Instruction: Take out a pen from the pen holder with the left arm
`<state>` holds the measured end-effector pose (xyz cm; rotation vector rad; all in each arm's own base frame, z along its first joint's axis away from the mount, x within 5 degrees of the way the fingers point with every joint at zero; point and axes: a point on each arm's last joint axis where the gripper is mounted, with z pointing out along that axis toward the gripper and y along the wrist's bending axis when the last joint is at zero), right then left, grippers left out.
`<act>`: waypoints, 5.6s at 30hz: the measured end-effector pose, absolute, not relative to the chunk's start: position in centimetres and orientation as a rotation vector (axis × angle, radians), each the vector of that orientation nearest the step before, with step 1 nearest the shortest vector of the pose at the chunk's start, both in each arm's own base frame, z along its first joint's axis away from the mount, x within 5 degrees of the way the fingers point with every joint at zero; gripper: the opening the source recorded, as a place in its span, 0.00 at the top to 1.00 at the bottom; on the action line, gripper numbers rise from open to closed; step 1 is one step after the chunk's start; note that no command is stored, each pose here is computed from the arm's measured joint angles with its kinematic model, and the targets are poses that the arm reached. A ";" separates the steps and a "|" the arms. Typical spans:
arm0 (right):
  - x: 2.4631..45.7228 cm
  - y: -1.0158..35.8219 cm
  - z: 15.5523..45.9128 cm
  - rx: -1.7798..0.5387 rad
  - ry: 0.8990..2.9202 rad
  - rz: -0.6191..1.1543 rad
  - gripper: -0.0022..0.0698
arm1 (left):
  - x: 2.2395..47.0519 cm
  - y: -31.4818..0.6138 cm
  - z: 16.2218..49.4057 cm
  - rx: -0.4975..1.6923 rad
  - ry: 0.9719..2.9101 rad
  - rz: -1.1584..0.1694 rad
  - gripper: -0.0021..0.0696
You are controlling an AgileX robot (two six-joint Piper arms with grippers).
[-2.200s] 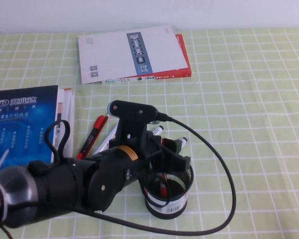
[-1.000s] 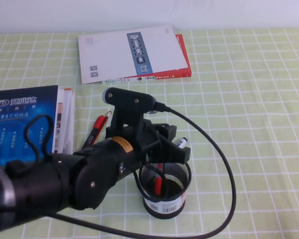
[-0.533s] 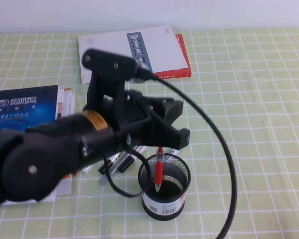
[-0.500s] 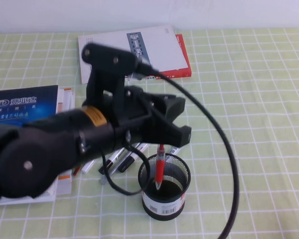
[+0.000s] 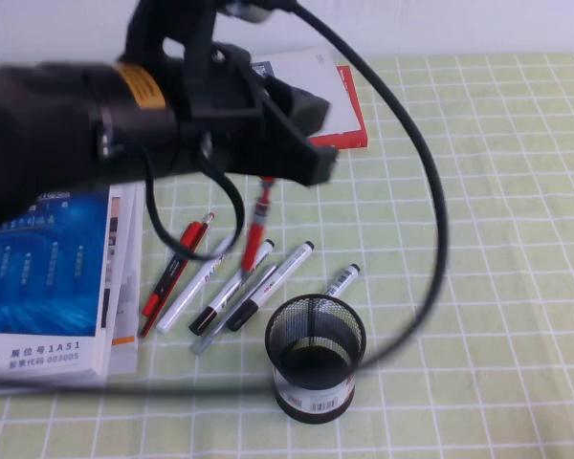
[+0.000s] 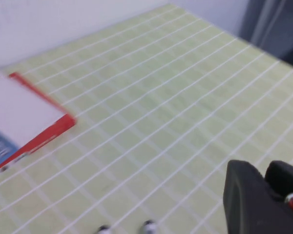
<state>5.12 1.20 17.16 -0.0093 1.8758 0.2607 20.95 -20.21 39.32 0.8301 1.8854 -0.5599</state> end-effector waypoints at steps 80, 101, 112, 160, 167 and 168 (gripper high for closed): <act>5.1 1.2 17.2 -0.009 1.876 0.261 0.99 | 35.6 -20.7 29.3 0.960 2.508 -0.211 0.90; 5.1 1.2 17.2 -0.009 1.876 0.261 0.99 | 16.0 -9.6 30.9 0.616 2.169 -0.347 0.97; 5.1 1.2 17.2 -0.009 1.876 0.261 0.99 | 14.5 -8.4 29.2 0.652 2.200 -0.268 0.97; 5.1 1.2 17.2 -0.009 1.876 0.261 0.99 | 5.3 -0.3 17.1 0.070 1.876 -0.007 0.97; 5.1 1.2 17.2 -0.009 1.876 0.261 0.99 | 5.2 -0.3 17.1 0.070 1.880 -0.007 0.97; 5.1 1.2 17.2 -0.009 1.876 0.261 0.99 | 5.2 -0.3 17.1 0.070 1.880 -0.007 0.97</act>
